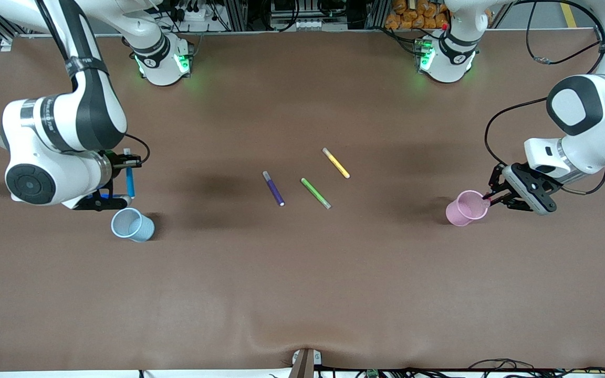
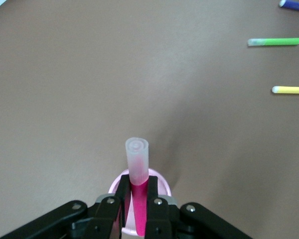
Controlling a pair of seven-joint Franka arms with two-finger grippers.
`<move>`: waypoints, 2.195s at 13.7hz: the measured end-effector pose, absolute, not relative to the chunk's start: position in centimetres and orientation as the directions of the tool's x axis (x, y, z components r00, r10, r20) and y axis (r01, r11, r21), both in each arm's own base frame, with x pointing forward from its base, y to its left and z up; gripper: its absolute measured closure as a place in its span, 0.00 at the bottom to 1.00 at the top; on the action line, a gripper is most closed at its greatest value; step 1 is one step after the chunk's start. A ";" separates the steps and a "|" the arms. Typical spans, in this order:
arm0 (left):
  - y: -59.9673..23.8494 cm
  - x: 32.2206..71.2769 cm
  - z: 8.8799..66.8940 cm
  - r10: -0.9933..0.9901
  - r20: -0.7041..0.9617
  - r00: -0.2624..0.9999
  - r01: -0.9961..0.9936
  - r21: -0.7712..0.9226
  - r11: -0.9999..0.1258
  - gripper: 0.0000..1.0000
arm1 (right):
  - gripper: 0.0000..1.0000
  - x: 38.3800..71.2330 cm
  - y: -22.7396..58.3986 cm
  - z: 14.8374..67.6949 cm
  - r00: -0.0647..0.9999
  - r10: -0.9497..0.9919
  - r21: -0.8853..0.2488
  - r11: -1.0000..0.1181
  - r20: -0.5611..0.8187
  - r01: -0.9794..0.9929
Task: Place pink and blue markers in matching cups
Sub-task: 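Carry the pink marker over the pink cup while the right carries blue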
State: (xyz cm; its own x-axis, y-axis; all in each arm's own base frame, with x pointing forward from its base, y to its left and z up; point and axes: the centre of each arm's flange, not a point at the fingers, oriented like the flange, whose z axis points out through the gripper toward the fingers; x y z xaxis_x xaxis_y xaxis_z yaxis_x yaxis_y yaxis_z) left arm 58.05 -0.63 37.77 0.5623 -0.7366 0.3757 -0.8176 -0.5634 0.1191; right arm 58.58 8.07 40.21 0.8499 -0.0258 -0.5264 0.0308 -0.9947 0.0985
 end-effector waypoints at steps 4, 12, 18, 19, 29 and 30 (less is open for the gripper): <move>-0.4 58.4 34.6 -0.767 0.434 0.473 -0.875 0.129 -0.467 0.83 | 0.83 59.9 5.2 37.9 0.784 -0.081 0.118 -0.993 -0.615 -0.010; 0.0 58.6 33.1 -0.821 0.457 0.342 -0.935 0.075 -0.347 0.83 | 0.83 62.3 4.6 34.4 0.753 -0.101 0.134 -0.991 -0.650 -0.016; 0.6 58.6 29.6 -0.804 0.493 0.331 -0.941 0.106 -0.322 0.83 | 0.83 63.4 3.9 32.6 0.750 -0.113 0.142 -0.990 -0.652 -0.025; 0.7 58.6 29.5 -0.804 0.493 0.333 -0.940 0.108 -0.323 0.83 | 0.83 63.7 3.8 32.4 0.754 -0.114 0.142 -0.989 -0.646 -0.028; 1.6 58.3 28.3 -0.785 0.503 0.360 -0.930 0.132 -0.342 0.54 | 0.83 64.8 3.4 29.7 0.695 -0.134 0.169 -0.985 -0.707 -0.018; 1.9 58.3 28.2 -0.781 0.505 0.367 -0.928 0.137 -0.347 0.44 | 0.83 64.9 3.3 29.4 0.688 -0.136 0.171 -0.985 -0.713 -0.018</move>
State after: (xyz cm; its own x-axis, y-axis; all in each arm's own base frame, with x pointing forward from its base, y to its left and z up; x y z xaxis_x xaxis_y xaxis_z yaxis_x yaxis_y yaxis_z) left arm 58.27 1.90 28.16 0.3670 -0.7815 0.5046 -0.9277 -0.3473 0.1369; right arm 64.88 3.35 29.36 0.6882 -0.1357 -0.7127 -0.0177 -0.9852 0.1706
